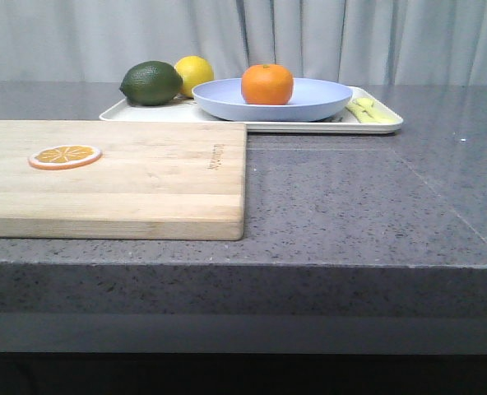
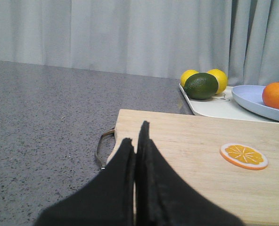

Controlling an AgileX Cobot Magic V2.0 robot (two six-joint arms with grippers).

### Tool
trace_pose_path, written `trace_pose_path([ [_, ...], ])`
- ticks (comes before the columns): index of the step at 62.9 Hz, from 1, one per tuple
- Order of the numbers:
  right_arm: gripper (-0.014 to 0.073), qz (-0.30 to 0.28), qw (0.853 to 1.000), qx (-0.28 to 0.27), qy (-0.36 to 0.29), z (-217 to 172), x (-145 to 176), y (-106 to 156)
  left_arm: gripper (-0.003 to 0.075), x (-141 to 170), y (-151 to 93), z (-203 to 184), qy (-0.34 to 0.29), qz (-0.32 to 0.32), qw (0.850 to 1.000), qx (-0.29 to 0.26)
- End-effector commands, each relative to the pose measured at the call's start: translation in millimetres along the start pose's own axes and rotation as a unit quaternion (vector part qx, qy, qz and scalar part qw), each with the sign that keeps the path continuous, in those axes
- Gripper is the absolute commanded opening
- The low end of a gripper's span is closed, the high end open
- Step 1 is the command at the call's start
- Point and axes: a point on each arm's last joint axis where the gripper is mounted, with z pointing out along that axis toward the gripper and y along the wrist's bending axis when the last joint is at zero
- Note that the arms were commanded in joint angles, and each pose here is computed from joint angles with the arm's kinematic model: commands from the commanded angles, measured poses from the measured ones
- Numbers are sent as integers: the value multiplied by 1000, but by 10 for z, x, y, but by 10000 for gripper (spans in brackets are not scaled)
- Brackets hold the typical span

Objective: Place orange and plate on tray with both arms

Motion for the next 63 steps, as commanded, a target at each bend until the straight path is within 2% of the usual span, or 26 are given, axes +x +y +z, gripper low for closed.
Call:
trace_pose_path([
  [1, -68, -9, 997, 7, -71, -32, -175, -9, -20, 5, 5, -10, -38, -5, 999, 0],
  [63, -68, -10, 997, 23, -73, -33, -178, -26, -20, 5, 5, -10, -38, -5, 999, 0],
])
